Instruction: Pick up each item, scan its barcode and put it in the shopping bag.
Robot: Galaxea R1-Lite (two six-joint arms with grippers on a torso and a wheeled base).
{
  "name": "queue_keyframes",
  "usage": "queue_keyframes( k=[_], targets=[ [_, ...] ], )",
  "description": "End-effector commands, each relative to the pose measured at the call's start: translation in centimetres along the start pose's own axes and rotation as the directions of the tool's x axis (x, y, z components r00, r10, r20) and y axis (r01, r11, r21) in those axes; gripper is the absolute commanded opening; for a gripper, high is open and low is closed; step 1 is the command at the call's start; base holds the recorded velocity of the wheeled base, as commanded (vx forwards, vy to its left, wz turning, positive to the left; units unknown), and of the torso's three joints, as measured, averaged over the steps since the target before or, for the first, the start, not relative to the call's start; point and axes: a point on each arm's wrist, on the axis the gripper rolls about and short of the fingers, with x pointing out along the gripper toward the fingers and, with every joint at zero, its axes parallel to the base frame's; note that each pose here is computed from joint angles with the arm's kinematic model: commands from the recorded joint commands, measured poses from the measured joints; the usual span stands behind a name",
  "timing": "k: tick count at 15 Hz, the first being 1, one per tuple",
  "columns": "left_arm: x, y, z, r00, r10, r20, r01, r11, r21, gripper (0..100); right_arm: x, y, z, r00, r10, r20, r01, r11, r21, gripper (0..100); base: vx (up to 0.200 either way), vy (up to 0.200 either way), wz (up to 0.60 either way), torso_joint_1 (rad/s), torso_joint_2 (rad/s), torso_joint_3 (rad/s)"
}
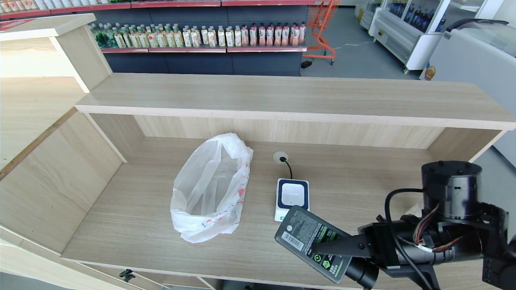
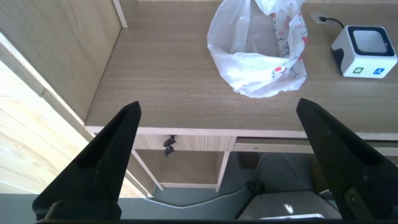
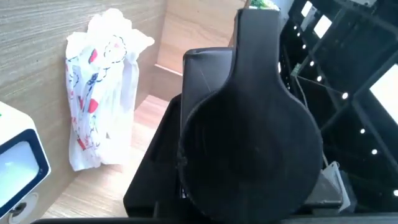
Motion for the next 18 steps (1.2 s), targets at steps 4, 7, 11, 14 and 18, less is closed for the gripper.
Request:
queue_keyframes(
  k=[4, 7, 11, 14, 18],
  targets=[
    [0.0, 0.0, 0.0, 1.000, 0.001, -0.002, -0.001, 1.000, 0.000, 100, 0.8, 0.4, -1.1, 0.999, -0.025, -0.032, 0.023, 0.997, -0.067, 0, 0.000, 0.000, 0.00, 0.000, 0.00, 0.000],
    [0.0, 0.0, 0.0, 1.000, 0.000, -0.002, 0.000, 1.000, 0.000, 100, 1.6, 1.2, -1.3, 0.999, -0.033, -0.034, 0.030, 0.996, -0.078, 0, 0.000, 0.000, 0.00, 0.000, 0.00, 0.000],
    [0.0, 0.0, 0.0, 1.000, 0.000, -0.002, 0.000, 1.000, 0.000, 100, 2.1, 1.4, -1.1, 0.999, -0.036, -0.015, 0.035, 0.997, -0.071, 0, 0.000, 0.000, 0.00, 0.000, 0.00, 0.000],
    [0.0, 0.0, 0.0, 1.000, 0.000, 0.000, 0.000, 1.000, 0.000, 100, 2.6, 1.4, -0.9, 0.999, -0.046, -0.005, 0.046, 0.996, -0.074, 0, 0.000, 0.000, 0.00, 0.000, 0.00, 0.000],
    [0.0, 0.0, 0.0, 1.000, 0.000, 0.000, 0.000, 1.000, 0.000, 100, 3.3, 1.0, -0.6, 0.998, -0.065, 0.021, 0.067, 0.995, -0.079, 0, 0.000, 0.000, 0.00, 0.000, 0.00, 0.000]
  ],
)
